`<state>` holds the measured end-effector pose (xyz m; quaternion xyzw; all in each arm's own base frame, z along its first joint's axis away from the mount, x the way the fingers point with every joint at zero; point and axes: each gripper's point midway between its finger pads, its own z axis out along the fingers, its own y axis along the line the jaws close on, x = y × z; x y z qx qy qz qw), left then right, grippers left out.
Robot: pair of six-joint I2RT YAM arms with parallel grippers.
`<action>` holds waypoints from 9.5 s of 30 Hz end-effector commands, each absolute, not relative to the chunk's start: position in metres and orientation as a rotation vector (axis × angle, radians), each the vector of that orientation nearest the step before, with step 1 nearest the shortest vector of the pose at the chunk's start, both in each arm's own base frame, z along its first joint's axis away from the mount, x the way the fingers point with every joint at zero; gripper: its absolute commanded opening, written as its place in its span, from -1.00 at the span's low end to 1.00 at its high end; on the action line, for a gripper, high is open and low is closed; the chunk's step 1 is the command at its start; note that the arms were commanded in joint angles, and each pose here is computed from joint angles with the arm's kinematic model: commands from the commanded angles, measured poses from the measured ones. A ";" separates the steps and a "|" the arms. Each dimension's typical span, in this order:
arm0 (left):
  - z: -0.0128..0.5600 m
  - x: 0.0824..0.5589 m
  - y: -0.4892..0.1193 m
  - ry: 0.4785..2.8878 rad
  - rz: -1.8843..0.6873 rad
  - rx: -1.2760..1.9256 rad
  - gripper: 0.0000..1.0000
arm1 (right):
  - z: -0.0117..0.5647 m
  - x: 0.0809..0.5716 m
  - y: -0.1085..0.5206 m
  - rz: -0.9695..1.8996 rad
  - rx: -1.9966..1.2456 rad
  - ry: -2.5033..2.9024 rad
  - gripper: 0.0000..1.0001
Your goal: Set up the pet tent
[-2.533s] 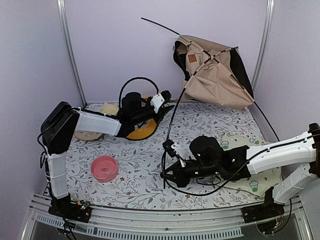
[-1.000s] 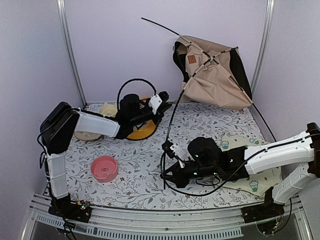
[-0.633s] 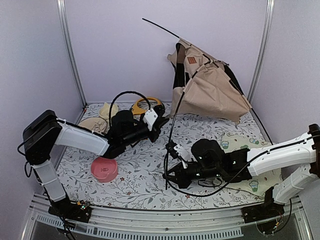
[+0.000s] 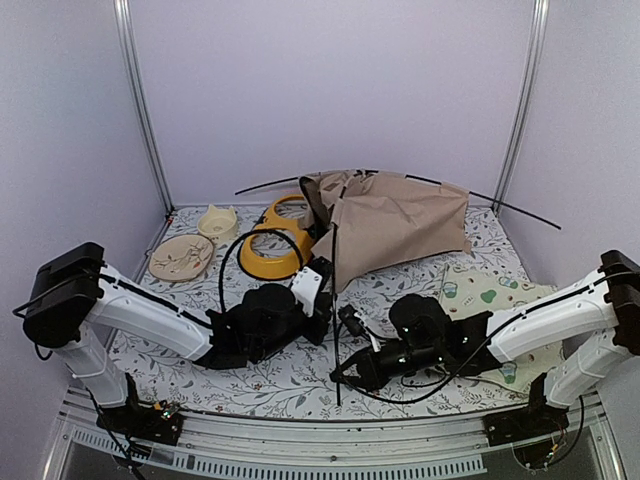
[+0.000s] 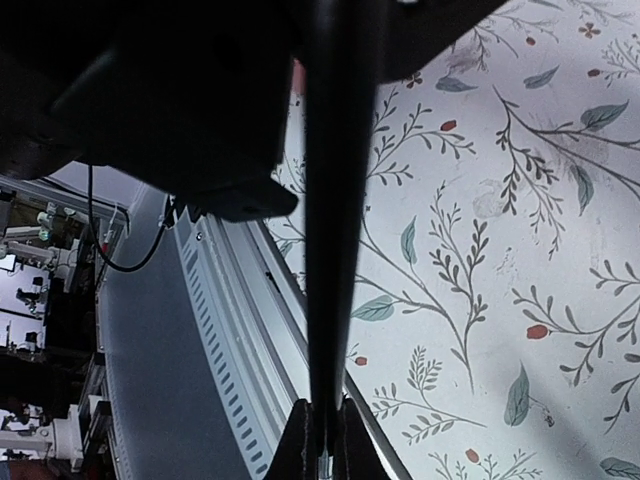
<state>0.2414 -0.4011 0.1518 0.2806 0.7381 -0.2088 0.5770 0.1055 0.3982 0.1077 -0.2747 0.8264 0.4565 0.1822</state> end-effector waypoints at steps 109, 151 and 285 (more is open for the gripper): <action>0.116 0.141 -0.353 1.813 -0.673 0.698 -1.00 | 0.358 0.273 0.400 1.295 -0.324 1.649 -1.00; 0.115 0.141 -0.354 1.817 -0.676 0.706 -1.00 | 0.327 0.277 0.373 1.213 -0.251 1.728 -1.00; 0.230 0.258 -0.375 1.850 -0.745 0.637 0.08 | 0.284 0.251 0.329 0.822 -0.432 2.001 0.71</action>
